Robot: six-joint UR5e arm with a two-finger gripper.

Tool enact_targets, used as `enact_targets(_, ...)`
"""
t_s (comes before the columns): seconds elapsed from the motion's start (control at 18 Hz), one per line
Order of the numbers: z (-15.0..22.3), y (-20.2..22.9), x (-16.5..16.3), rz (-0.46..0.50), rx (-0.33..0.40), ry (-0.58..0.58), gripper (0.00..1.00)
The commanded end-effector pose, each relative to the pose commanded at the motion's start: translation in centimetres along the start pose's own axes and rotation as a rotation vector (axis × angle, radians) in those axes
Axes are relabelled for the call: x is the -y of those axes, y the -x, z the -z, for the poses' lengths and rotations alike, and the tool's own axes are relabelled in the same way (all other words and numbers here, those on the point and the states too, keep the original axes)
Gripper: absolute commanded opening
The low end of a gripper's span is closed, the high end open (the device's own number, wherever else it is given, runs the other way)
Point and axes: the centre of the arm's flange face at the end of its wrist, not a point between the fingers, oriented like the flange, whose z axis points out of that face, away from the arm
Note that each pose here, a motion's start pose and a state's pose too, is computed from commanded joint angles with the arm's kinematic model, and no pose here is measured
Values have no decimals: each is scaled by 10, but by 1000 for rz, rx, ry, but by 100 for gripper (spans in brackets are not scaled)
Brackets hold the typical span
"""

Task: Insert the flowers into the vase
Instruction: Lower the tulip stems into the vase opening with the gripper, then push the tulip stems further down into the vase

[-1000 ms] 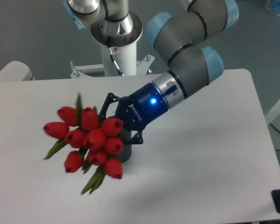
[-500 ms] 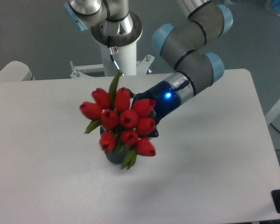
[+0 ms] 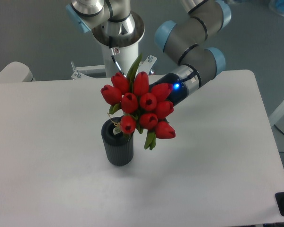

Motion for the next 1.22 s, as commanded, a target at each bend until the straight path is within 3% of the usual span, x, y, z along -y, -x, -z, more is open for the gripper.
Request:
enact_targets(0.56,7,-5,-22,-15,8,-3,0)
enact_targets(0.83,12,-10,-51,-63,18,-4,0)
enact_targets(1.22,16,-14,-77,-99,28,-6,7)
